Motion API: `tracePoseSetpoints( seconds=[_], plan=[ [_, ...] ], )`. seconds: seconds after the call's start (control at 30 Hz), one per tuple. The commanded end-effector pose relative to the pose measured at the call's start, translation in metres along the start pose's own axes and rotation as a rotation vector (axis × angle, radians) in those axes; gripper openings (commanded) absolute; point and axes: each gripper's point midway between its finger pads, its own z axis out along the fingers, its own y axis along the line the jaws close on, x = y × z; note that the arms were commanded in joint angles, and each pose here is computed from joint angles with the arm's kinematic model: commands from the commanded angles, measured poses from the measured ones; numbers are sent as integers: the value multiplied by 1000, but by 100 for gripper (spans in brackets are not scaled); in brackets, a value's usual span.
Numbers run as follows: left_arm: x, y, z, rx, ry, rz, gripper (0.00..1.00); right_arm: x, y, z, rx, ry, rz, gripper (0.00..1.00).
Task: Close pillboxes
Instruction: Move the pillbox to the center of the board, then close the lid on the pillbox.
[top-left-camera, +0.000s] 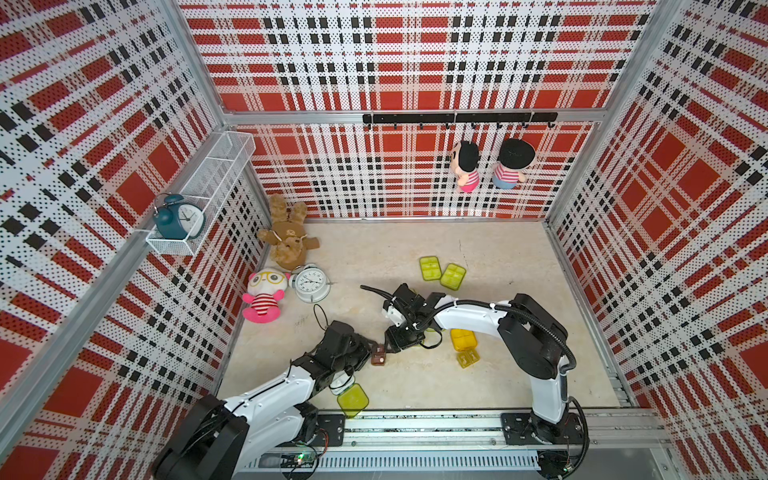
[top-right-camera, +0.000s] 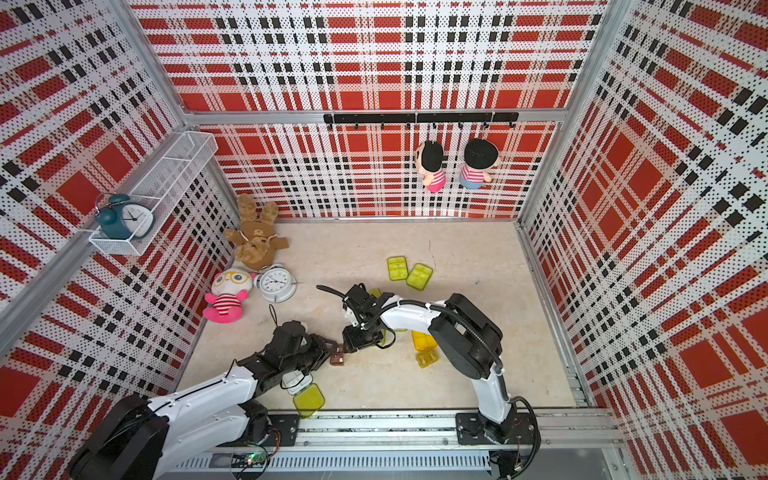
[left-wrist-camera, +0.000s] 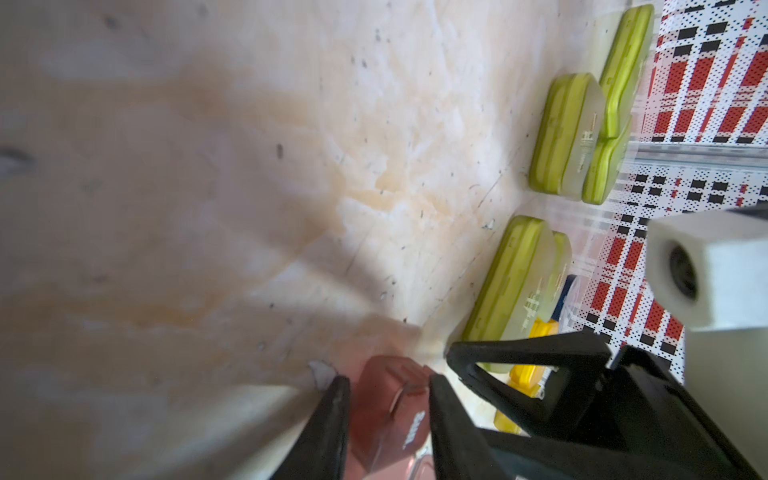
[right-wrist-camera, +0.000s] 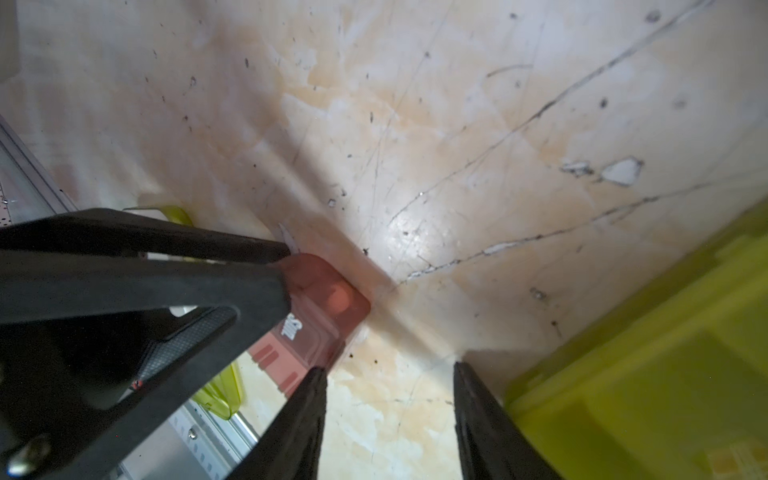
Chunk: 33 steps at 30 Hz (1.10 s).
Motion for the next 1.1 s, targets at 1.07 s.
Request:
tracePoseSetpoints(
  seconds=[1.07],
  plan=[
    [7, 5, 3, 41, -8, -24, 28, 11, -11, 30, -39, 57, 59, 44]
  ],
)
